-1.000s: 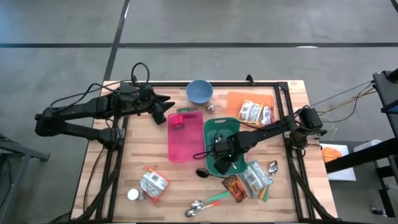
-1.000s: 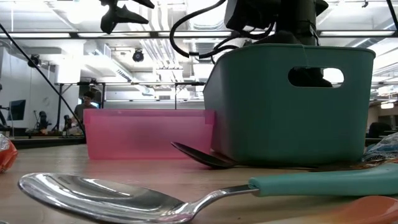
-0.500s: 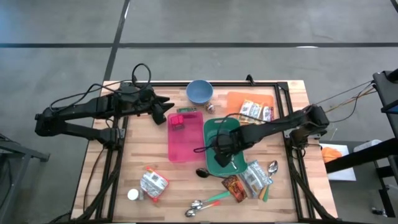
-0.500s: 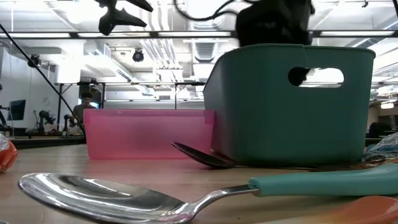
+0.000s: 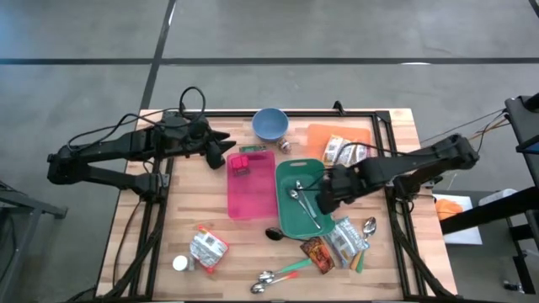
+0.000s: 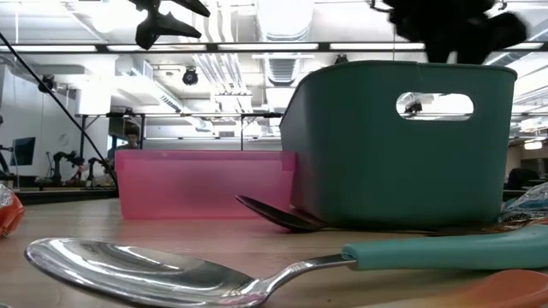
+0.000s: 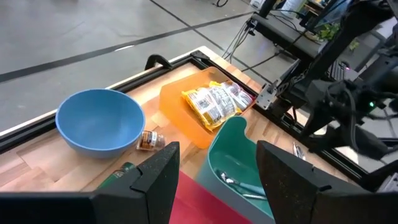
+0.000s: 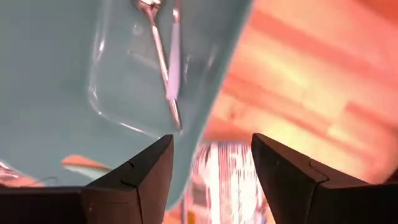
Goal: Pick & Place Food Item
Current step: Put the blue noodle pack into the orange bin
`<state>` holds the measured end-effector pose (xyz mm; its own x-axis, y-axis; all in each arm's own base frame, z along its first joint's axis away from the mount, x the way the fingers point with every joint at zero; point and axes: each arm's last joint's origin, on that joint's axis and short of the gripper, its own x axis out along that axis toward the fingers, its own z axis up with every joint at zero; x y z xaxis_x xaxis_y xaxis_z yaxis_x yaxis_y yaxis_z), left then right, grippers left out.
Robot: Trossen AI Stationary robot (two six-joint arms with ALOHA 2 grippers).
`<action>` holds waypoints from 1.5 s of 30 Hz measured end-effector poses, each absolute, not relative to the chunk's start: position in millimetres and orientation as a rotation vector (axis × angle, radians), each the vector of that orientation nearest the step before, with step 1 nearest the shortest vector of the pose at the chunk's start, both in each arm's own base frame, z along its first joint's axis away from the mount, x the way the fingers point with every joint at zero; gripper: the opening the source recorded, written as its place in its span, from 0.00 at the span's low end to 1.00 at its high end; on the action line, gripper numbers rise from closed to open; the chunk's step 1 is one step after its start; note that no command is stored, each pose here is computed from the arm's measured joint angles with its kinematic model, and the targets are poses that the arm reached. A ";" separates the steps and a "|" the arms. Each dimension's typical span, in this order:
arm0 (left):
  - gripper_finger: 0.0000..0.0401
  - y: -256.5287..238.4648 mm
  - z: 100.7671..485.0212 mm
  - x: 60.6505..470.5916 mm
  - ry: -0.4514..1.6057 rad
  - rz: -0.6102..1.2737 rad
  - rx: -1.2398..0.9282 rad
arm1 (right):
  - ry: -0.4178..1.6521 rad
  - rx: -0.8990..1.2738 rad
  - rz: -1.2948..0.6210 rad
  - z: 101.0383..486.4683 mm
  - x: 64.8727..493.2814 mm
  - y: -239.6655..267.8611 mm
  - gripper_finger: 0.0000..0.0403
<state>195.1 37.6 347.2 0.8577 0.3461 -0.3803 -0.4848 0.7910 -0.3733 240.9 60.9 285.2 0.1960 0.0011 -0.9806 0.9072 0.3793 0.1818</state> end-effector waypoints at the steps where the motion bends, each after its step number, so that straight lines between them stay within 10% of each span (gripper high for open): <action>1: 0.53 37.6 347.1 195.2 0.302 0.454 -0.480 | 1.191 1.013 -0.824 285.5 236.0 62.9 0.53; 45: 0.53 37.7 347.1 195.3 0.296 0.457 -0.511 | 1.247 1.057 -0.764 172.7 185.3 113.1 0.53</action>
